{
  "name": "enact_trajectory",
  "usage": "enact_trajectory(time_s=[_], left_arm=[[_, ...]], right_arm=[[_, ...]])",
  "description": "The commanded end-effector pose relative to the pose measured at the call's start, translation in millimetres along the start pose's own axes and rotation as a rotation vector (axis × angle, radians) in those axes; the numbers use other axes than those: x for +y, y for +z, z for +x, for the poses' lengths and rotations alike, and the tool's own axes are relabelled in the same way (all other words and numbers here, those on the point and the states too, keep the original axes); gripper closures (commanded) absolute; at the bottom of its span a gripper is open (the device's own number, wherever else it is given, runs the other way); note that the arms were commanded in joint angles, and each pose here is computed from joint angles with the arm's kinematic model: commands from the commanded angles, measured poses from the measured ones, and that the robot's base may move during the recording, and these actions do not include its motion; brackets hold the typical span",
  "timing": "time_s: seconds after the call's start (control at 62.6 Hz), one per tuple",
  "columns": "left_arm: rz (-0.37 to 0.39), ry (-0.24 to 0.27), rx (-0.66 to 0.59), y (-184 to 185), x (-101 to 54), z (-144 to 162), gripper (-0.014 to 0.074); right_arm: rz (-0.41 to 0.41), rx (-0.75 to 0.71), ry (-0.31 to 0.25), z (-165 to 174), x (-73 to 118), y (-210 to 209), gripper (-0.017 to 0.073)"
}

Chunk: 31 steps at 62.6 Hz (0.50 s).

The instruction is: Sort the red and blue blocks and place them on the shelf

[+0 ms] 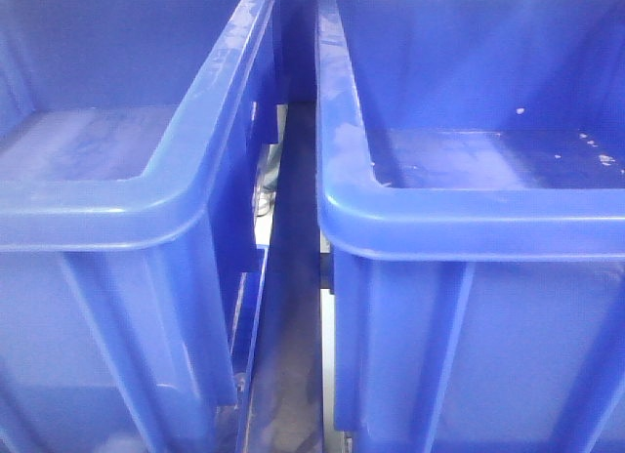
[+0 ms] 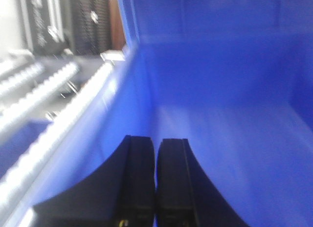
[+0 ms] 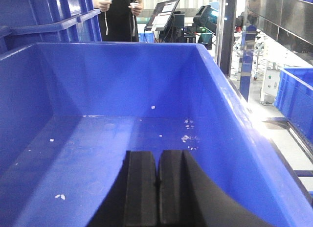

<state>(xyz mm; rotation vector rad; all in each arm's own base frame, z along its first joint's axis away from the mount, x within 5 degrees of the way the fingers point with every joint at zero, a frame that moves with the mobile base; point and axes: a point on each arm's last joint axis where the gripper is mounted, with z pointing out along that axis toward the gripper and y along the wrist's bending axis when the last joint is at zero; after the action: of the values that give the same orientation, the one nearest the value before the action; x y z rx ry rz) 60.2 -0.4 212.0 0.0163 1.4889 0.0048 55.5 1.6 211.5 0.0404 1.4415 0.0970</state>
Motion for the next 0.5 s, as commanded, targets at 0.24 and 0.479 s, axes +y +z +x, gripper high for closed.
enact_trajectory(time_s=[0.24, 0.479], left_arm=[[0.010, -0.025, -0.097, -4.3, -0.3, -0.6, 0.0469], [0.011, -0.025, -0.098, -4.6, -0.4, -0.5, 0.0469]], right_arm=[[0.002, -0.090, 0.007, -10.9, 0.3, -1.9, 0.0510], [0.002, -0.090, 0.007, -10.9, 0.3, -1.9, 0.0510]])
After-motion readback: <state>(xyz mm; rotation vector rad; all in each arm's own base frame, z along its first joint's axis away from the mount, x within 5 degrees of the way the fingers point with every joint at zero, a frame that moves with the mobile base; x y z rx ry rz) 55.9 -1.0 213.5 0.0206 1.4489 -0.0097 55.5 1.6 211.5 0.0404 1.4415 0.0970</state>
